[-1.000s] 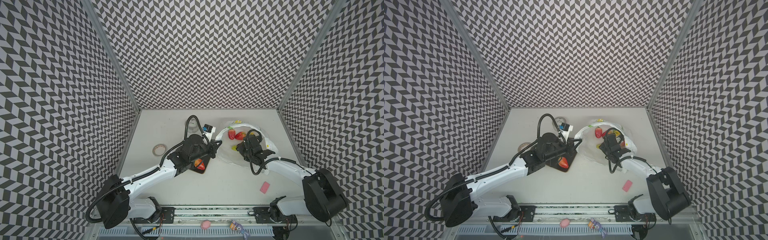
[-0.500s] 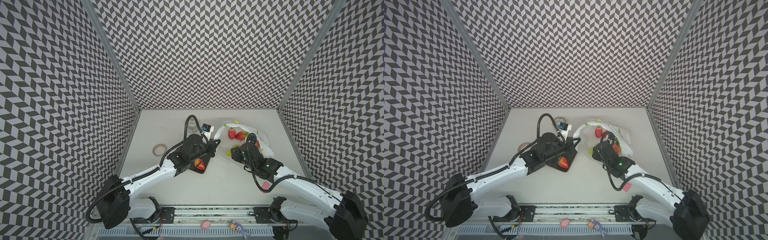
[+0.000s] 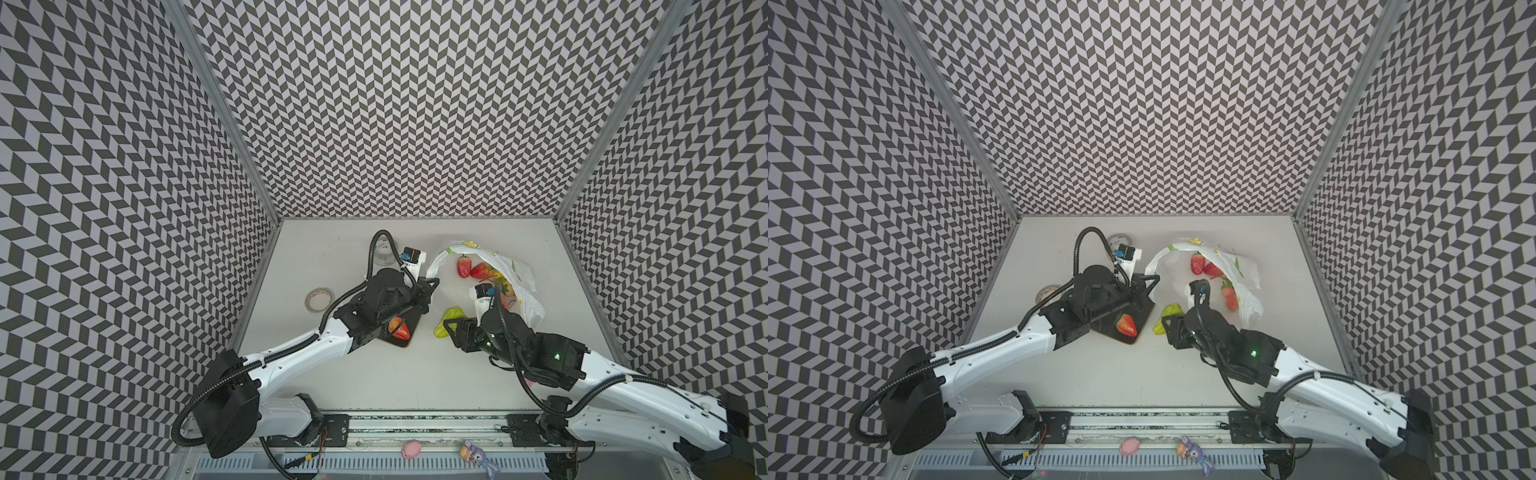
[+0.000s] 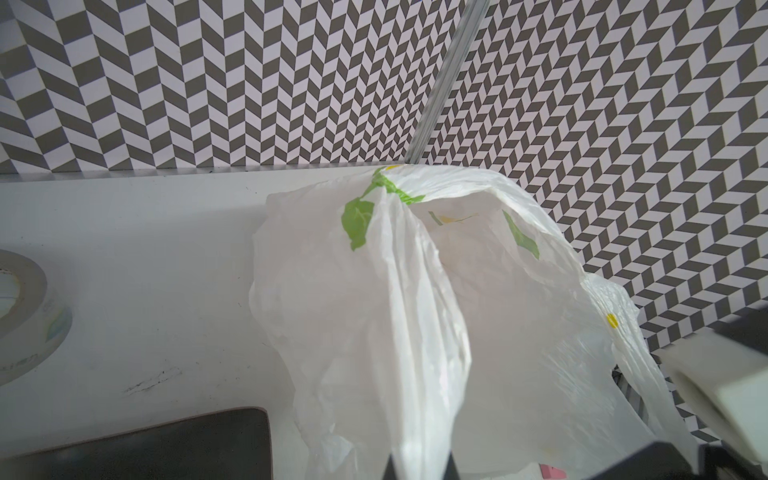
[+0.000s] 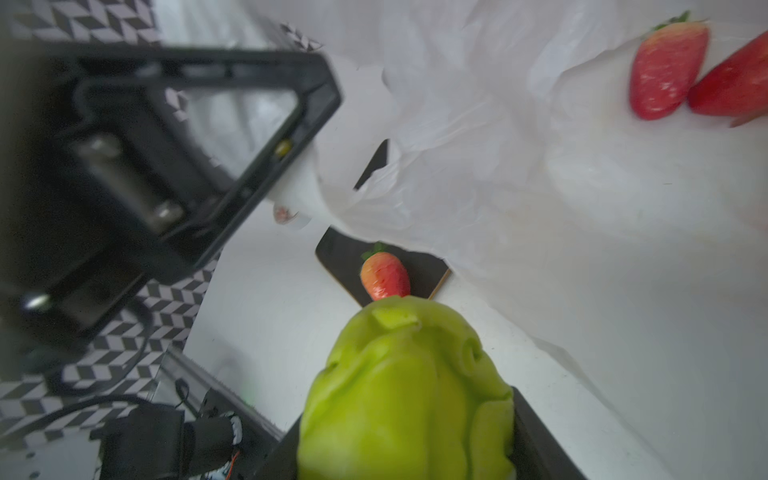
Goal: Take the fake fruits out of the plastic bag
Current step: 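Lift the green pear upward in the right gripper while the left holds the bag, then carry the green pear out of the bag toward the black pad with the right gripper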
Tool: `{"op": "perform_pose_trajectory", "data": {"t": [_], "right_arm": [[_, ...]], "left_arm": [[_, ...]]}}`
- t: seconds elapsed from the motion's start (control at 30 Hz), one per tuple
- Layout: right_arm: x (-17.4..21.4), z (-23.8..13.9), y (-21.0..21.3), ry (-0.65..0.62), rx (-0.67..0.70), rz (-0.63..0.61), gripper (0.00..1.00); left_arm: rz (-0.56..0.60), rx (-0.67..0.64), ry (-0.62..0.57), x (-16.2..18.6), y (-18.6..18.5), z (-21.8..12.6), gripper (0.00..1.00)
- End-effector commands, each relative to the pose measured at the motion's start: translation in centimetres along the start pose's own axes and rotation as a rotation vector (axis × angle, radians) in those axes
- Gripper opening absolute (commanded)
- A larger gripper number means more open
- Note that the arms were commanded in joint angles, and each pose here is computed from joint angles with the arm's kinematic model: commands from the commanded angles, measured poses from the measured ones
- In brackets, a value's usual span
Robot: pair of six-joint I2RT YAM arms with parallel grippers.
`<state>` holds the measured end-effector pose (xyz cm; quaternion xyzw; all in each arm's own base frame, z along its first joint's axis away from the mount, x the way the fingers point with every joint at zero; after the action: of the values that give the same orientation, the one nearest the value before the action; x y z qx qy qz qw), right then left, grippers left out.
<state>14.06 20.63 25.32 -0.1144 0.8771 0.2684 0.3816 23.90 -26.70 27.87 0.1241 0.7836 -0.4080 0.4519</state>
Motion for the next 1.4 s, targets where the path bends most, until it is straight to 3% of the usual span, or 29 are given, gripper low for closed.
{"op": "perform_pose_trajectory", "data": {"t": [0.0,0.13,0.37,0.7,1.03,1.37], "right_arm": [[-0.1,0.8,2.8,-0.055,-0.115,-0.075,0.38],[1.1,2.5,5.4,-0.074,-0.162,-0.197,0.38],[2.4,6.0,6.3,-0.09,-0.126,-0.202,0.38],[1.9,10.4,3.6,-0.198,0.056,0.087,0.37],[0.6,14.8,1.7,-0.196,0.117,0.291,0.37],[-0.3,18.1,0.0,-0.183,0.144,0.445,0.38]], "left_arm": [[-0.001,-0.018,-0.018,-0.5,0.4,0.1,0.0],[0.006,-0.026,-0.021,-0.9,0.5,0.2,0.0],[0.005,-0.047,-0.039,-1.7,0.6,0.1,0.0],[-0.001,-0.071,-0.038,-1.9,0.9,0.1,0.0],[0.077,-0.042,-0.013,-1.7,0.7,0.9,0.0],[0.077,-0.04,-0.004,-1.7,0.8,1.6,0.0]]}}
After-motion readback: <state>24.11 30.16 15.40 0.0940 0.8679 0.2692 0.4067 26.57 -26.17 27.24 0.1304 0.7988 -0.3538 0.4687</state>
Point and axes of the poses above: each gripper's point midway between its finger pads, its own z axis out along the fingers, its own y axis along the line the jaws close on, x = y × z, the point moved 8 cm from there along -z, back along the fingers, and after that the axes turned 8 degrees about -z, right-handed, at the moved point
